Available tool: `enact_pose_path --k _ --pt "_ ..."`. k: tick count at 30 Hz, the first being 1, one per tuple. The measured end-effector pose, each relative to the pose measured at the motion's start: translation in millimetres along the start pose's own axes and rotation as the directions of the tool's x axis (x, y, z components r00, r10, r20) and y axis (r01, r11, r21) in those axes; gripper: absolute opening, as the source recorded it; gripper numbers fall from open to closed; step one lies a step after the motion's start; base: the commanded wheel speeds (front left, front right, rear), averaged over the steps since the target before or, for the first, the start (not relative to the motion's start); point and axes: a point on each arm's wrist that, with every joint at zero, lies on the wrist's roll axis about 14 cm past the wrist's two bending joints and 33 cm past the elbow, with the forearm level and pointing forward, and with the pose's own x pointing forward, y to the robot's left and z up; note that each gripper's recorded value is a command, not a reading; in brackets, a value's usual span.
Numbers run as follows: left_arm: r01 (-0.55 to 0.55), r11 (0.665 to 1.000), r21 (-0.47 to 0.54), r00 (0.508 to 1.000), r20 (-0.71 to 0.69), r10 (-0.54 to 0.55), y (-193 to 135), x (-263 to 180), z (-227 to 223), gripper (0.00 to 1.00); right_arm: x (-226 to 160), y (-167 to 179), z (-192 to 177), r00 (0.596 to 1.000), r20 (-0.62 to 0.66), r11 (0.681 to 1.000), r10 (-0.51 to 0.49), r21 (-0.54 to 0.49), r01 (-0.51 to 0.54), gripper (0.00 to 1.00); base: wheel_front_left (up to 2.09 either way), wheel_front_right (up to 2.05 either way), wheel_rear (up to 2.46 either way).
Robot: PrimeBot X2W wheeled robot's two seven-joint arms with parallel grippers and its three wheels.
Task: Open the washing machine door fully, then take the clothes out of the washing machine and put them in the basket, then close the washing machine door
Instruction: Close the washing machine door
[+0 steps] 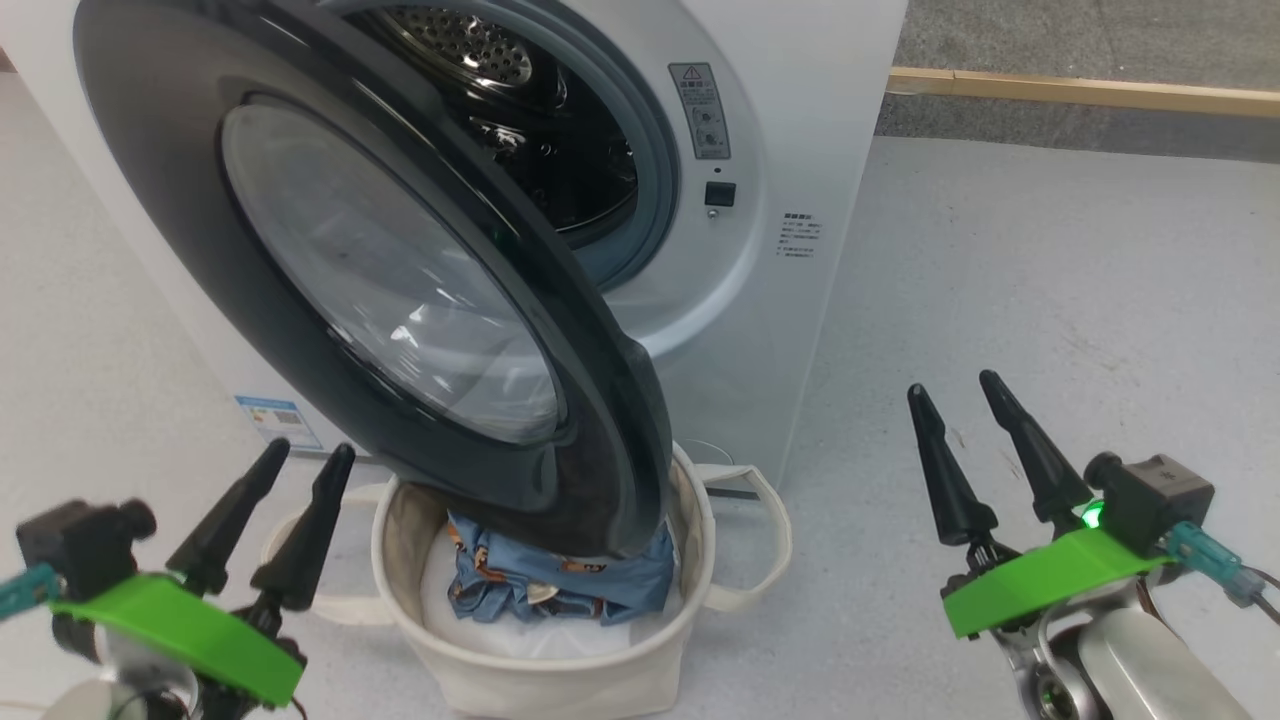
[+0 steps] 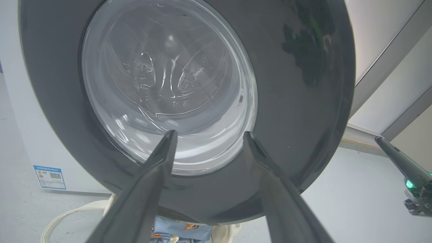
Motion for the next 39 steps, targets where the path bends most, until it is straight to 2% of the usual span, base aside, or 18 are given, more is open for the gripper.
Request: enact_pose_path --k 6,10,34,35,36,37,39 --pt "-0.059 0.998 0.036 0.998 0.012 0.058 22.6 -7.2 -25.2 1.00 -3.3 -4.0 1.1 1.000 0.002 1.000 -0.016 0.002 0.016 1.00 0.00 0.00 0.00" --pt "-0.074 0.997 0.014 0.997 -0.011 0.074 29.5 -7.0 -38.0 1.00 -6.6 -6.4 -2.3 1.000 -0.009 1.000 -0.025 0.001 0.025 1.00 0.00 0.00 0.00" --pt "-0.070 0.997 0.021 0.998 0.008 0.070 38.4 0.9 -25.0 1.00 -2.1 -6.4 -6.4 1.000 -0.020 1.000 -0.021 0.010 0.021 1.00 0.00 0.00 0.00" --pt "-0.071 0.997 0.021 0.997 0.008 0.071 38.7 0.7 -25.1 1.00 -1.8 -5.1 -7.0 1.000 -0.021 1.000 -0.017 0.011 0.017 0.98 0.00 0.00 0.00" --pt "-0.072 0.997 0.020 0.997 0.009 0.072 39.2 0.6 -24.9 1.00 -1.0 -2.8 -6.9 1.000 -0.020 1.000 -0.010 0.015 0.010 0.28 0.00 0.00 0.00" --pt "-0.077 0.997 0.013 0.997 0.013 0.076 40.2 0.6 -23.7 1.00 0.2 1.0 -6.3 1.000 -0.017 1.000 0.002 0.018 -0.002 0.00 0.00 0.00 0.00" --pt "-0.088 0.996 0.000 0.996 0.027 0.088 43.2 0.2 -19.4 1.00 4.9 18.2 -2.1 0.998 -0.002 0.998 0.057 0.020 -0.057 0.00 0.00 0.00 0.00"
